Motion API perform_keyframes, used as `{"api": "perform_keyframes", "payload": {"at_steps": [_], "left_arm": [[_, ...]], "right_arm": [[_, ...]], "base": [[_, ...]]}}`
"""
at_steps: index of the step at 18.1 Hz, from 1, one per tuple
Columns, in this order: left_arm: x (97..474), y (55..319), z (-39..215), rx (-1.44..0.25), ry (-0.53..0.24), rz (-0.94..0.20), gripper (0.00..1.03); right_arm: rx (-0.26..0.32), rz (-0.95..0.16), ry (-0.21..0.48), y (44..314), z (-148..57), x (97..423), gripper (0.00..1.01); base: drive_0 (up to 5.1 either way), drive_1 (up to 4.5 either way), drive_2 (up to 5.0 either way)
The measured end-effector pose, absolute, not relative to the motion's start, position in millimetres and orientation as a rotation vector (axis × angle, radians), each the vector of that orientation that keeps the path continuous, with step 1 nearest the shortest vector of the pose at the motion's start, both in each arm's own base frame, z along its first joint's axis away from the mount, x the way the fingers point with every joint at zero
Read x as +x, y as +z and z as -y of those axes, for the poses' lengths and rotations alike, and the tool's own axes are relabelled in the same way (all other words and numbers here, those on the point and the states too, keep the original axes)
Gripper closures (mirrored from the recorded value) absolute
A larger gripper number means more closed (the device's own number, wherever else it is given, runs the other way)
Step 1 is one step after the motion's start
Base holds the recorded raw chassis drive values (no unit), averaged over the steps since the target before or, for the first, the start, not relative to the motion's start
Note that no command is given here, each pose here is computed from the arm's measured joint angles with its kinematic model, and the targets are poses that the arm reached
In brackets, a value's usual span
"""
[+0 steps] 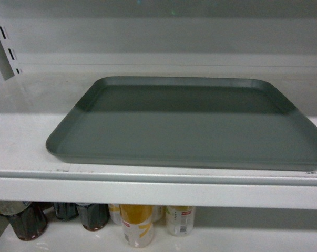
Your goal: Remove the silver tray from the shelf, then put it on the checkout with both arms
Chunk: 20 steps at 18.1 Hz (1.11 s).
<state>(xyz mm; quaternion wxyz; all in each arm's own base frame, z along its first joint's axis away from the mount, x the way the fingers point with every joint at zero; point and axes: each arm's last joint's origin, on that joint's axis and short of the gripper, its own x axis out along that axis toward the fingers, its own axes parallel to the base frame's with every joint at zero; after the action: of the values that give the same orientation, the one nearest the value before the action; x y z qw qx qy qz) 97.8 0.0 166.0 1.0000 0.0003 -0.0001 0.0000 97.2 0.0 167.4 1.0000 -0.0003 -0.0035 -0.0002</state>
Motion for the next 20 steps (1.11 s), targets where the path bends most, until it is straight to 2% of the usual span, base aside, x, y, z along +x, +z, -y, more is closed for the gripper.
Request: {"api": "perform_keyframes", "payload": {"at_steps": [18, 19, 20], "left_arm": [[97.8, 165.6, 0.0, 0.000, 0.000, -0.004, 0.05], [96.6, 163.9, 0.5, -0.013, 0.040, -0.126, 0.05], [99.2, 167.0, 2.6, -0.021, 0.078, -0.283, 0.05]], "right_arm": [[-0.001, 0.005, 0.000, 167.2, 0.0, 97.2, 0.03], [0.008, -0.011, -0.007, 166.3, 0.1, 97.2, 0.03], [0.041, -0.076, -0.034, 164.1, 0.5, 99.2, 0.03]], "base": [[0.0, 0.00, 0.0], [0.0, 0.00, 0.0], [0.0, 0.00, 0.0]]}}
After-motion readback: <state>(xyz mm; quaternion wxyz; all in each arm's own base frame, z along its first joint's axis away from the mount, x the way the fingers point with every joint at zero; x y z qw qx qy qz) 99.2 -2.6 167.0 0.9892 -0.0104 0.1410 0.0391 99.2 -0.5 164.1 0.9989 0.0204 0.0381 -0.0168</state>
